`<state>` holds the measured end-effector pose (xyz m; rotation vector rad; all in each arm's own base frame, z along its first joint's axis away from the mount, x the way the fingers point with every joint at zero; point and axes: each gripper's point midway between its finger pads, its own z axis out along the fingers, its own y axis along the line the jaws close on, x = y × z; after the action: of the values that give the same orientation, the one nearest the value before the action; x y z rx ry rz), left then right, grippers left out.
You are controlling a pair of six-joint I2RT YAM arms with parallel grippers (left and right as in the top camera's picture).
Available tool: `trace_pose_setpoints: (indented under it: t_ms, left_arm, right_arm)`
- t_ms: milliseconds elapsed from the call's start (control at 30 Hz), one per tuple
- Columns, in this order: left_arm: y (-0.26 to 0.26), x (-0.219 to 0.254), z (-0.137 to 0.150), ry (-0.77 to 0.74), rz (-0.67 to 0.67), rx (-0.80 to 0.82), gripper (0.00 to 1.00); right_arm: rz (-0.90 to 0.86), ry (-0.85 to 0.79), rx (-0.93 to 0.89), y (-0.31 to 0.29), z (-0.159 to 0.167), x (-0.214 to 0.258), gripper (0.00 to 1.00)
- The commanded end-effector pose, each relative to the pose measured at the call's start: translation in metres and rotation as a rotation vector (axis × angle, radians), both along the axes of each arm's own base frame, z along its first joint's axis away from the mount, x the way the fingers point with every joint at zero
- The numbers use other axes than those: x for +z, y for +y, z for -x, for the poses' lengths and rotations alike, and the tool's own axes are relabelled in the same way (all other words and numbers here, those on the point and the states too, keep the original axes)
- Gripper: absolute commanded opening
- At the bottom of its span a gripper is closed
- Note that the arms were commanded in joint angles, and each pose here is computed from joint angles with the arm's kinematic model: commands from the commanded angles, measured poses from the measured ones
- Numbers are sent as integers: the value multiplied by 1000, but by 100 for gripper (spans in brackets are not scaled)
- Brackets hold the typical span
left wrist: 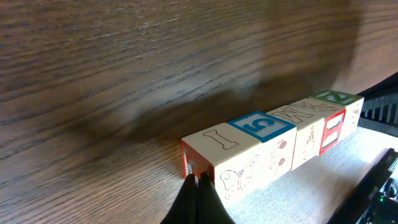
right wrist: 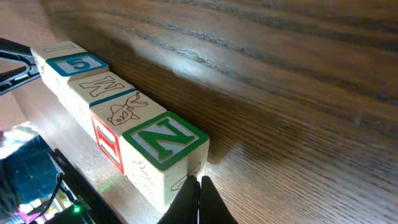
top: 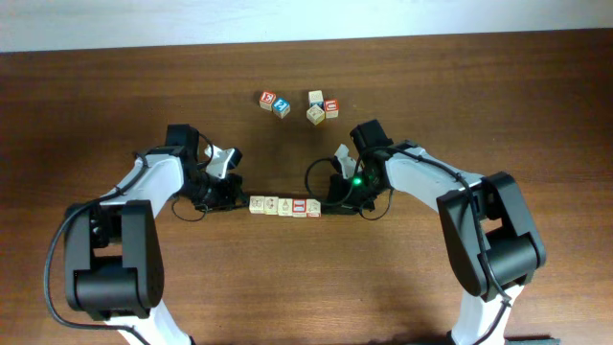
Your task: Rotate 5 blocks
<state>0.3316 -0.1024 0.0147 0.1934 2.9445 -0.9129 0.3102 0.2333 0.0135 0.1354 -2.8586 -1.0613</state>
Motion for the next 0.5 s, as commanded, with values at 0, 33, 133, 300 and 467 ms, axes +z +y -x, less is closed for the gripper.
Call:
trace_pose_setpoints:
  t_ms: [0, 33, 133, 300, 467]
  left_arm:
    - [-7, 0, 4, 19, 31, -1, 0]
    - [-7, 0, 4, 19, 31, -1, 0]
    - [-7, 0, 4, 19, 31, -1, 0]
    - [-7, 0, 4, 18, 31, -1, 0]
    - [-7, 0, 4, 18, 31, -1, 0]
  right_arm:
    - [-83, -45, 35, 12, 0, 22, 5]
    - [-87, -52, 35, 12, -1, 24, 5]
    - [-107, -76, 61, 22, 1, 30, 4]
    - [-127, -120, 88, 33, 1, 42, 4]
    - [-162, -135, 109, 39, 2, 51, 5]
